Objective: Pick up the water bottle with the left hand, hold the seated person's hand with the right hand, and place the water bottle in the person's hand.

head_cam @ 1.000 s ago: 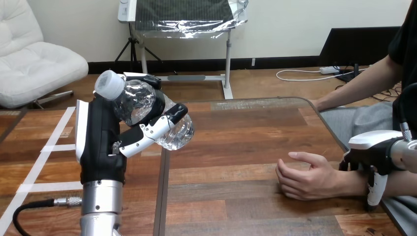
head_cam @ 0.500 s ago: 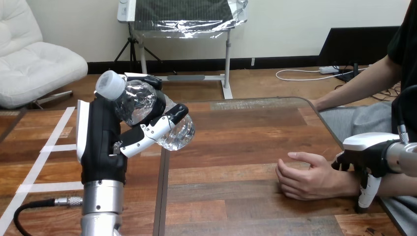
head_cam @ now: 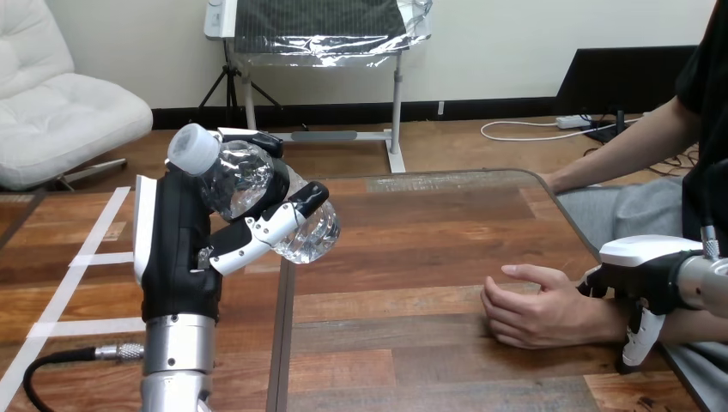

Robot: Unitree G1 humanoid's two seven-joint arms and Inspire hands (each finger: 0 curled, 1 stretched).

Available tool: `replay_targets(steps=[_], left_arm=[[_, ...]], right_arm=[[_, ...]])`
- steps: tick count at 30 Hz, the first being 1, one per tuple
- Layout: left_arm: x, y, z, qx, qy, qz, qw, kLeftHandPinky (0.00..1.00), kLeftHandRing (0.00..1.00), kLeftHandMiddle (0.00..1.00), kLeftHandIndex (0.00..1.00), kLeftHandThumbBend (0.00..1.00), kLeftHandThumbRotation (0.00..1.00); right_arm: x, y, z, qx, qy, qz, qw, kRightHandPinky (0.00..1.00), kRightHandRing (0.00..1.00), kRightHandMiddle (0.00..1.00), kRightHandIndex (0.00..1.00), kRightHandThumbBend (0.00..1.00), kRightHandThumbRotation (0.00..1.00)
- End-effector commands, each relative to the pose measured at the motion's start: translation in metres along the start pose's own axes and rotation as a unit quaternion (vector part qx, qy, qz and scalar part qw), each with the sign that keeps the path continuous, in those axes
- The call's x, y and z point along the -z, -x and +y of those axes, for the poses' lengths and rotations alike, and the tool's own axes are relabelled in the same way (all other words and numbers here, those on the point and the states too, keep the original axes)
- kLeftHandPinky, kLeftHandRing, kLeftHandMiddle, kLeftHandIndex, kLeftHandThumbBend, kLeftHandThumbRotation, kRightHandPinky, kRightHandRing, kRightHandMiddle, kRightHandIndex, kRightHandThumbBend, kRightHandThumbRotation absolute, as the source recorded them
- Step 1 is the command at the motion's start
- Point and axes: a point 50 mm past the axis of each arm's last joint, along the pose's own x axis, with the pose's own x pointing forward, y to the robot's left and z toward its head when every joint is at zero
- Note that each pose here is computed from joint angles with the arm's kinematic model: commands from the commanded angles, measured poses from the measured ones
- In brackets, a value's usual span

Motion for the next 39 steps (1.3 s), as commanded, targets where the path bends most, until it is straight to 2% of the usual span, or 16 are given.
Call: replay_targets(steps=[1,6,11,15,21,34,39], left_arm=[[-0.017,-0.016,-0.001,-0.003,0.005,-0.049,0.9988,0.44,0.43,0.45,0.50,0.63,0.00],[-0.018,-0.016,-0.001,-0.003,0.013,-0.050,0.9986,0.44,0.42,0.45,0.50,0.63,0.00],[-0.018,-0.016,0.000,-0.004,0.002,-0.050,0.9987,0.43,0.42,0.45,0.50,0.63,0.00],[-0.019,-0.016,0.001,-0.005,0.004,-0.051,0.9987,0.43,0.42,0.45,0.50,0.63,0.00],[-0.020,-0.016,0.002,-0.005,0.000,-0.056,0.9984,0.42,0.42,0.45,0.50,0.63,0.00],[-0.020,-0.015,0.006,-0.007,-0.003,-0.055,0.9985,0.42,0.42,0.45,0.50,0.63,0.00],[-0.020,-0.015,0.007,-0.007,-0.005,-0.059,0.9982,0.41,0.42,0.45,0.50,0.63,0.00]], right_arm=[[-0.001,0.001,-0.010,0.037,-0.006,0.000,0.9993,0.73,0.83,0.87,0.84,0.70,0.04],[-0.002,-0.003,-0.005,0.032,-0.021,-0.001,0.9993,0.73,0.82,0.87,0.84,0.70,0.02],[-0.003,-0.008,-0.001,0.029,-0.018,0.010,0.9994,0.72,0.81,0.86,0.84,0.70,0.00],[-0.005,-0.011,0.002,0.028,-0.023,0.003,0.9993,0.72,0.80,0.85,0.84,0.71,0.00],[-0.007,-0.016,0.009,0.028,-0.018,0.007,0.9994,0.69,0.77,0.84,0.82,0.71,0.00],[-0.010,-0.028,0.021,0.013,-0.037,0.025,0.9989,0.71,0.81,0.87,0.82,0.68,0.00],[-0.012,-0.031,0.025,0.011,-0.032,0.028,0.9990,0.70,0.81,0.88,0.82,0.68,0.00]])
